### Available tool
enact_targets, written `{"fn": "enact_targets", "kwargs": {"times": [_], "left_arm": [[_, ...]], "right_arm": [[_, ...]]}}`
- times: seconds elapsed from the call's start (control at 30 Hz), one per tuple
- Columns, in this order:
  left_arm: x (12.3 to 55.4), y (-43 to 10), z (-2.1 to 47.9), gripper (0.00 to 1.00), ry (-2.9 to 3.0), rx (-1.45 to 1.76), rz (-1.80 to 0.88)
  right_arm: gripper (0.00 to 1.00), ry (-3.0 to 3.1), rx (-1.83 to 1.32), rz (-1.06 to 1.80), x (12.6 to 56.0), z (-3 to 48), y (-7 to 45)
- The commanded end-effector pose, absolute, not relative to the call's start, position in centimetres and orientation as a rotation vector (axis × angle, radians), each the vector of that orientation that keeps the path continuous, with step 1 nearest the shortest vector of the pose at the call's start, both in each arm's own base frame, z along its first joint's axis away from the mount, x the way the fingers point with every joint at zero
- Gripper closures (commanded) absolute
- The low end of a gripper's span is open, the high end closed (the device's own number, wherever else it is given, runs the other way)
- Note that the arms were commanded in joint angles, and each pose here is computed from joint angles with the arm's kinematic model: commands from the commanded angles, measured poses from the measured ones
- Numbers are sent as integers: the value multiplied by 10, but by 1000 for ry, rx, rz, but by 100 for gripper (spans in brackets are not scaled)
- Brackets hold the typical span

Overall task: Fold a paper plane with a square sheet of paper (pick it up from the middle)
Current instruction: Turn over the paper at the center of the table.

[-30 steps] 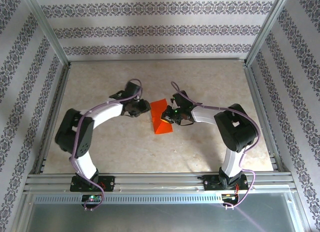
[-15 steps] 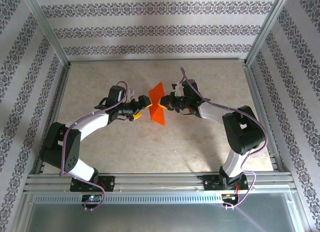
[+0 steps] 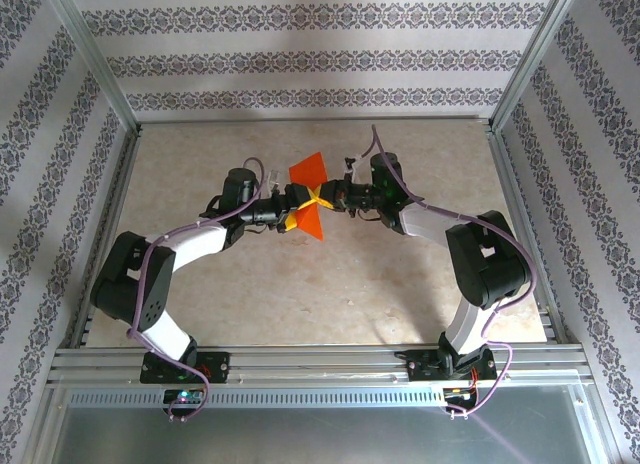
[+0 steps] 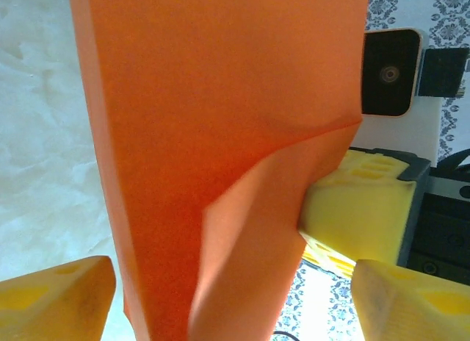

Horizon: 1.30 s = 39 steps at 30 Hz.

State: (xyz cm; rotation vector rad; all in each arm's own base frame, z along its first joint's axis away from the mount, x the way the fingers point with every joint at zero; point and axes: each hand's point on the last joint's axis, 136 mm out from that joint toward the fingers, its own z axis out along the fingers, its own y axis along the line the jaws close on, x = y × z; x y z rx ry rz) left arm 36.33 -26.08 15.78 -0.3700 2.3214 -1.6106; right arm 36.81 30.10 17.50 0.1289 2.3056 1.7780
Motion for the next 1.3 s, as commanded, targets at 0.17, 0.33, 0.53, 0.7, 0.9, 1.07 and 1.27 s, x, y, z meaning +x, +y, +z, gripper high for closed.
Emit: {"fn": "enact_targets", "kwargs": {"times": [0.17, 0.33, 0.53, 0.7, 0.9, 1.07, 1.27], "left_arm": [[371, -266, 151, 42, 2279, -397, -1694], [372, -266, 149, 54, 2279, -410, -1691], [371, -265, 149, 65, 2294, -408, -1671], [371, -261, 145, 76, 2318, -413, -1627], [369, -251, 138, 90, 2370, -427, -1525], [364, -227, 127, 93, 2501, -391, -1260], [356, -183, 126, 96, 2710, -314, -717]], "right_arm": [[96, 2328, 145, 1816, 365, 155, 294], [96, 2339, 170, 1807, 365, 149, 290], [96, 2348, 189, 1797, 366, 143, 287], [95, 2349, 199, 1785, 367, 142, 285], [82, 2380, 210, 1676, 369, 138, 273], [65, 2451, 213, 1428, 372, 131, 243], [49, 2534, 172, 965, 375, 130, 197]]}}
